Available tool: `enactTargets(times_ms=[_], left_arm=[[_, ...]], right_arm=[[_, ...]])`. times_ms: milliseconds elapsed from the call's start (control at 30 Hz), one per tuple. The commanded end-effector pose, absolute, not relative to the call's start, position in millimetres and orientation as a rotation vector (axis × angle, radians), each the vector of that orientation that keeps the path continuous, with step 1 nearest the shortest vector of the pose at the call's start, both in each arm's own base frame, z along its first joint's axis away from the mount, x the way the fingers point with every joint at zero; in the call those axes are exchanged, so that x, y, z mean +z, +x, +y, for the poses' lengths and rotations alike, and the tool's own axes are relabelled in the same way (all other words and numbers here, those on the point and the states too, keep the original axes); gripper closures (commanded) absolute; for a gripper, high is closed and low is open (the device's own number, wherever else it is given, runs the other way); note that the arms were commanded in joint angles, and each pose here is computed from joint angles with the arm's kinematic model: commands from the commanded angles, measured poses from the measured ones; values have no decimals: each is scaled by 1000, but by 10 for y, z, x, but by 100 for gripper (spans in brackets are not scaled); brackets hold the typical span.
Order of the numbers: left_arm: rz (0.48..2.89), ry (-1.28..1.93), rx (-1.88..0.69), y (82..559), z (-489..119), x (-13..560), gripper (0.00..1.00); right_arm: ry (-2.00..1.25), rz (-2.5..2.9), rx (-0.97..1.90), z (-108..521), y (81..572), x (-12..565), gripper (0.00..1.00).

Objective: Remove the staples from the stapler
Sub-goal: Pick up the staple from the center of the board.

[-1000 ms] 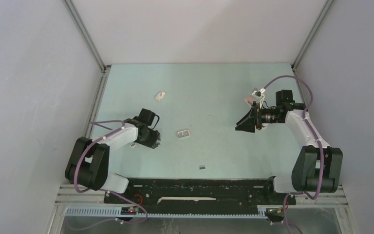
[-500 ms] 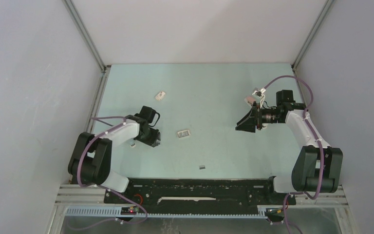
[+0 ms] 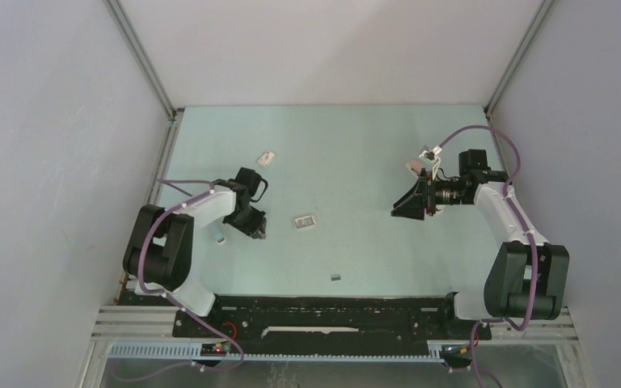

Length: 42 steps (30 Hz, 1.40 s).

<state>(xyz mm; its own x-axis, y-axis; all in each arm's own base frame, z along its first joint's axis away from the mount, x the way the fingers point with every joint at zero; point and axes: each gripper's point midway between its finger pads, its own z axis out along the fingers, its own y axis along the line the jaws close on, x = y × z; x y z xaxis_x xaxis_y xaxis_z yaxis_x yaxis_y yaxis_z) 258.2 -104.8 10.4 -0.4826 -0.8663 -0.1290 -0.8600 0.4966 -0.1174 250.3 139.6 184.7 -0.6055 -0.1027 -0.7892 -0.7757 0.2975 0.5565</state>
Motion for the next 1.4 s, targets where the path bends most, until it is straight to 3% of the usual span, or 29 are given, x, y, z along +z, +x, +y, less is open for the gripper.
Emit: enactTargets(times_ms=[0,433,1367], left_arm=[[2631,-1385,214,2412,-737,-168,75],[2675,-1196,127,2584,-797,-34,82],[2612,-865,-217,2745,-1420,624,85]], right_arm=[[-804,1866,1328,1384,2536,1974,45],[-805,1865,1329,1385,2531,1979,45],[-805,1868,1327,1382,2536,1969,45]])
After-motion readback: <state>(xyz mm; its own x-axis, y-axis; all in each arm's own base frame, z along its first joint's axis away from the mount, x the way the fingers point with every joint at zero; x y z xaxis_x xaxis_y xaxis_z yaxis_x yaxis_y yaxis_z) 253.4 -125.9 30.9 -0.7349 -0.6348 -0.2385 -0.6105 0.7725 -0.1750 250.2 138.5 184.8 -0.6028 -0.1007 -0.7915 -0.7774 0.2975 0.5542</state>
